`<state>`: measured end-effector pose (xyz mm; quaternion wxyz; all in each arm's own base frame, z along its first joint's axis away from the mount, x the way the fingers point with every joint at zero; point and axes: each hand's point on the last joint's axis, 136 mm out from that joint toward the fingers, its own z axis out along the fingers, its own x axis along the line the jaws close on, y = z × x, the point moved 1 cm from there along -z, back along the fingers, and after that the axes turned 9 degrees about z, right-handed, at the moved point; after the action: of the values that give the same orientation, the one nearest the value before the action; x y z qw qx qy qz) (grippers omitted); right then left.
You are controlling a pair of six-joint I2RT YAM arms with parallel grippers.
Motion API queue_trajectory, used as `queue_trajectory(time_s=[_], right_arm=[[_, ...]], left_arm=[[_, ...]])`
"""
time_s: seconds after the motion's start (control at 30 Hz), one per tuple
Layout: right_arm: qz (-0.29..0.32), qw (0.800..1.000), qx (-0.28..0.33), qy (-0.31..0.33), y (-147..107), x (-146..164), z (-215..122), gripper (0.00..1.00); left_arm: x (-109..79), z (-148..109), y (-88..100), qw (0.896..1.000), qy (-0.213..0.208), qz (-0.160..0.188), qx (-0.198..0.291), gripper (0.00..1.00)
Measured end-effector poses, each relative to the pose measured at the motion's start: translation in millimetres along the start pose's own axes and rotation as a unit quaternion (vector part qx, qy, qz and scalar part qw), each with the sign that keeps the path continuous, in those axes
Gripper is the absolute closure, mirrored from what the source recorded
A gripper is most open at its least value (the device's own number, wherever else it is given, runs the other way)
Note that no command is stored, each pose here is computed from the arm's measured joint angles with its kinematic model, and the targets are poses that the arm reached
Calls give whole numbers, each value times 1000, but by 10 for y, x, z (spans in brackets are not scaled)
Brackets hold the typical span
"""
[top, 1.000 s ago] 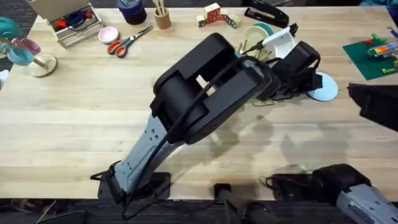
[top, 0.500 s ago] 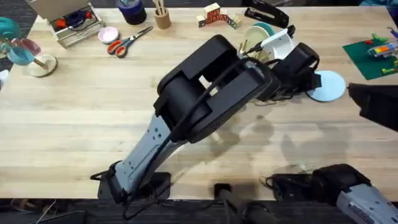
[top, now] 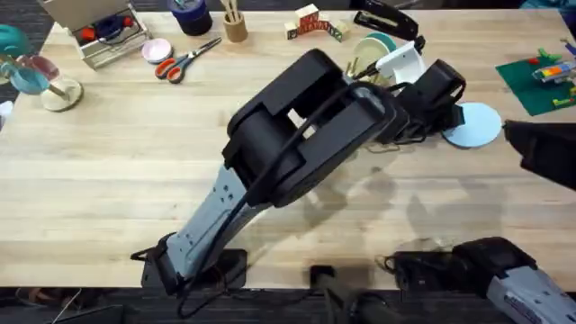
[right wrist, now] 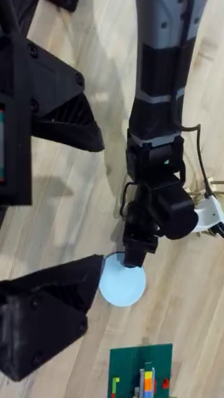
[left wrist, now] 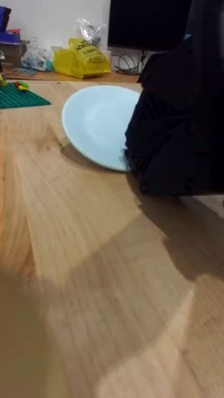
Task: Pick up the plates from the table one by one and place each into a slot on the dish rack.
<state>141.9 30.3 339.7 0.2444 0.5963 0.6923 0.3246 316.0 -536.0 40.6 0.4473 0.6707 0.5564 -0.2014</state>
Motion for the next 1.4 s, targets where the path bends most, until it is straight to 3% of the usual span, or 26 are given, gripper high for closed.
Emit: queue_trajectory(time_s=[0.17,0.43,0.87,1.13,1.4], right_arm=[[3,1000,0,-7,0,-24,0,7],[78,994,2,-81,-47,-262,-22,7],[149,965,-15,-216,-104,-683,-153,7],[194,946,-42,-258,-212,-822,-335,7],[213,935,-27,-283,-369,-884,-381,10]], left_arm=[[-2,2,-3,1000,1,-2,-1,962],[1,3,-1,1000,2,-1,-2,961],[1,3,-1,1000,2,-1,-2,962],[1,3,-1,1000,2,-2,-2,961],[1,3,-2,1000,2,-2,-2,961]])
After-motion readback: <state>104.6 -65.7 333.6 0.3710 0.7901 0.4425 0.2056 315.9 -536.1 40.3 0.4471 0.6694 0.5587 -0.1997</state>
